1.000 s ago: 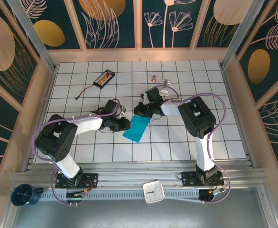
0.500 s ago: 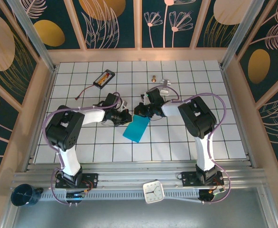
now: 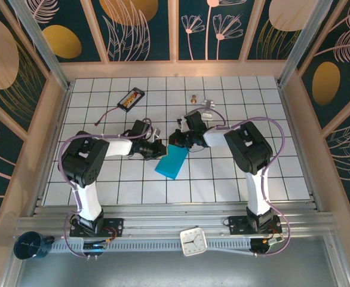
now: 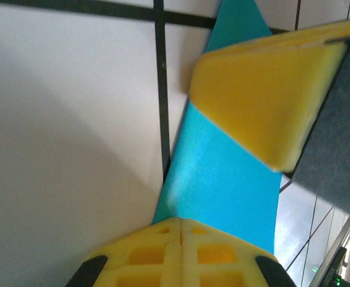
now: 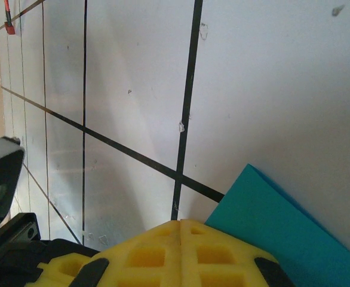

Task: Fold a paper plane with a square sheet of paper (pick it up from the middle)
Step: First fold in half a square sheet of paper at the center of the table.

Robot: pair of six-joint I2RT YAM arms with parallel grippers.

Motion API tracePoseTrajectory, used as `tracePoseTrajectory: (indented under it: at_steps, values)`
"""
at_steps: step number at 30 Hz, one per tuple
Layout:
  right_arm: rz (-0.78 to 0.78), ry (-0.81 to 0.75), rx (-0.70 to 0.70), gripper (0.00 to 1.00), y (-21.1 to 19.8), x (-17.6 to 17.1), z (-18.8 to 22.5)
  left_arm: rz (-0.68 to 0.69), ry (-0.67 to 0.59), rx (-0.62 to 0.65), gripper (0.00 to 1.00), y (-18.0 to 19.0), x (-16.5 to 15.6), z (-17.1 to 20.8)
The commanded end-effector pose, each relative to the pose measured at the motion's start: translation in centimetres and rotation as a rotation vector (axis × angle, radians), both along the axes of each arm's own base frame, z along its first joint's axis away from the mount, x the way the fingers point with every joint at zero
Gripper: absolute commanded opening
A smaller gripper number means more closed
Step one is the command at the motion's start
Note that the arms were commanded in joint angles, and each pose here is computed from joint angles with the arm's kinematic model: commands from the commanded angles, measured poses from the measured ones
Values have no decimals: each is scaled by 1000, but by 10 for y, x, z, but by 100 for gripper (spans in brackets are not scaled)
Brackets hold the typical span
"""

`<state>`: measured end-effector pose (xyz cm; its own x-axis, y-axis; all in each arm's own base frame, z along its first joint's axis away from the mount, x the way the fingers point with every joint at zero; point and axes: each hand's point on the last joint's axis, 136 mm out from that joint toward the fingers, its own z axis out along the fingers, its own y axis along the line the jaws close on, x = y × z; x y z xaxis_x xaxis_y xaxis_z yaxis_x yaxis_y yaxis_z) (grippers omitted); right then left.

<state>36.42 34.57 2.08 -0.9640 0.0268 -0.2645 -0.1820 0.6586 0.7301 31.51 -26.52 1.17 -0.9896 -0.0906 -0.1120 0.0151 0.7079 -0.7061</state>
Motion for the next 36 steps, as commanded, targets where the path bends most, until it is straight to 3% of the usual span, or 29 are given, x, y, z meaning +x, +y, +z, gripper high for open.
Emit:
tracePoseTrajectory:
  at_steps: [1, 19, 36]
  values:
    - [-40, 86, -164, 1, -32, -15, -48, 0, 161, 74, 0, 24, -47, -28]
    - [-42, 84, -182, 1, -33, -13, -50, -62, 271, 214, 0, 67, -121, -44]
    - [-39, 87, -189, 0, -33, -14, -52, -123, 255, 308, 0, 79, -145, -38]
